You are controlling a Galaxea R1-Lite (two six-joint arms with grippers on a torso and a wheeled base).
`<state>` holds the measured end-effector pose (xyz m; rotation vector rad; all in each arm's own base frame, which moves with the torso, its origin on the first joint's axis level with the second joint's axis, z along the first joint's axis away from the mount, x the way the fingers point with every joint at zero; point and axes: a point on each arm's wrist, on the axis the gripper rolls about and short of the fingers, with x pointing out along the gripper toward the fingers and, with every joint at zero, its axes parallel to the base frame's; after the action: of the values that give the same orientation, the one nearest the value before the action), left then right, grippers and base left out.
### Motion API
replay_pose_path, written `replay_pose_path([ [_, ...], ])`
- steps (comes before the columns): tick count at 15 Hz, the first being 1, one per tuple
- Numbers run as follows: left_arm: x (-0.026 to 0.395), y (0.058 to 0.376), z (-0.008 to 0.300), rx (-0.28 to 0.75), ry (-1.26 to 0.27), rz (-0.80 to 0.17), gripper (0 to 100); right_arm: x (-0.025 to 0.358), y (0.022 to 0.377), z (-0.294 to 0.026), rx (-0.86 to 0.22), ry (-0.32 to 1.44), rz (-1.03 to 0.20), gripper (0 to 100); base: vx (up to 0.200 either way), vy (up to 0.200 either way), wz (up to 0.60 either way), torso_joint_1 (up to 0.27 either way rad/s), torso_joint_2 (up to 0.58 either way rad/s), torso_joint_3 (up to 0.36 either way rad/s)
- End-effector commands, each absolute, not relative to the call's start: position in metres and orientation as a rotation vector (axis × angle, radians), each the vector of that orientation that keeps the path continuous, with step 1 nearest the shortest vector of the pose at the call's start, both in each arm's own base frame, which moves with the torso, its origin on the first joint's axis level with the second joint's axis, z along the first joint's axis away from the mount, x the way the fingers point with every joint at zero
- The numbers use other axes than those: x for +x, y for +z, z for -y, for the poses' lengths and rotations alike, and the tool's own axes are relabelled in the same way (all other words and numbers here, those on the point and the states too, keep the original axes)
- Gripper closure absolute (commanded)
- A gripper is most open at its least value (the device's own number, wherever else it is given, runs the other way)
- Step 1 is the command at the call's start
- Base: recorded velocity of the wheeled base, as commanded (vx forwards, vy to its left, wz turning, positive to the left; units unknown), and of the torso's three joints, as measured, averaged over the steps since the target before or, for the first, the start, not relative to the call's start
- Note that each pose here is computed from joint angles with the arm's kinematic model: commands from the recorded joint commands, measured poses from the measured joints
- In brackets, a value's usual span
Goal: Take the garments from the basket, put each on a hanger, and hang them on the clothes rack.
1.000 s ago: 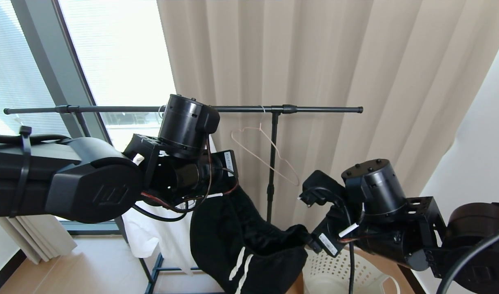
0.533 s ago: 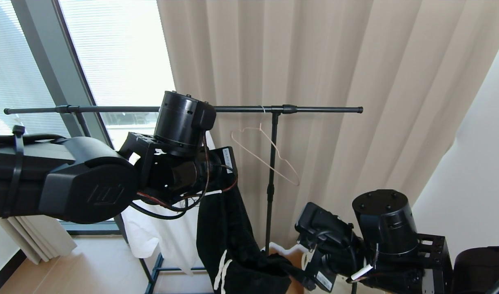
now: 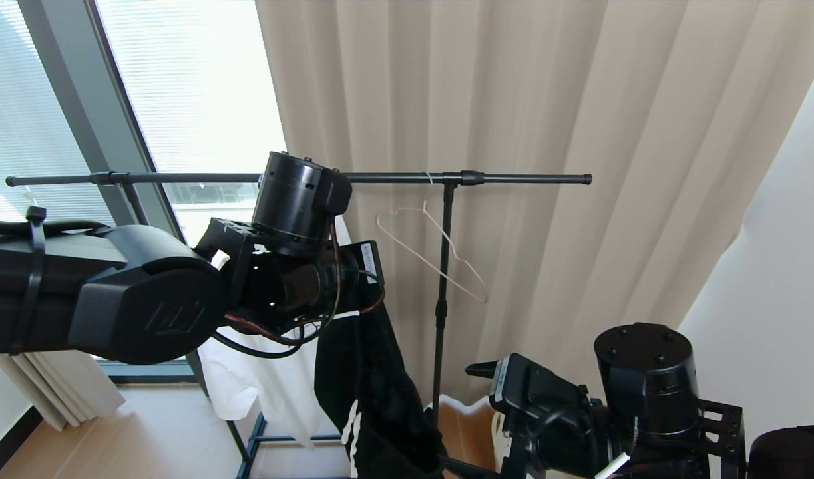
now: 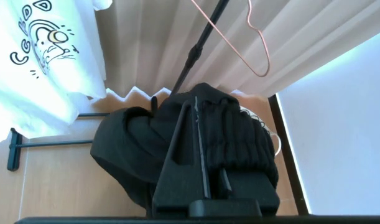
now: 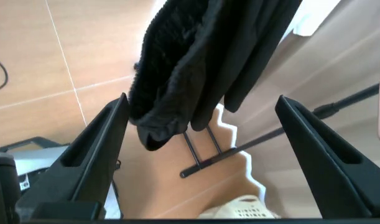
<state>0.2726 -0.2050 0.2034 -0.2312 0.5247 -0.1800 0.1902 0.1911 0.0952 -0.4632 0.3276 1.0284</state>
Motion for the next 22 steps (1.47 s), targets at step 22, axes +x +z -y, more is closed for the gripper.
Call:
replay_pose_path([
  [22,0.263,0.199,0.213,-0.212,-0.206,-0.541,100,0.228,0.048,-0.242,-0.27,0.857,-0.457,0,0.0,0.0,0.0,0.0,0.0,0.0],
])
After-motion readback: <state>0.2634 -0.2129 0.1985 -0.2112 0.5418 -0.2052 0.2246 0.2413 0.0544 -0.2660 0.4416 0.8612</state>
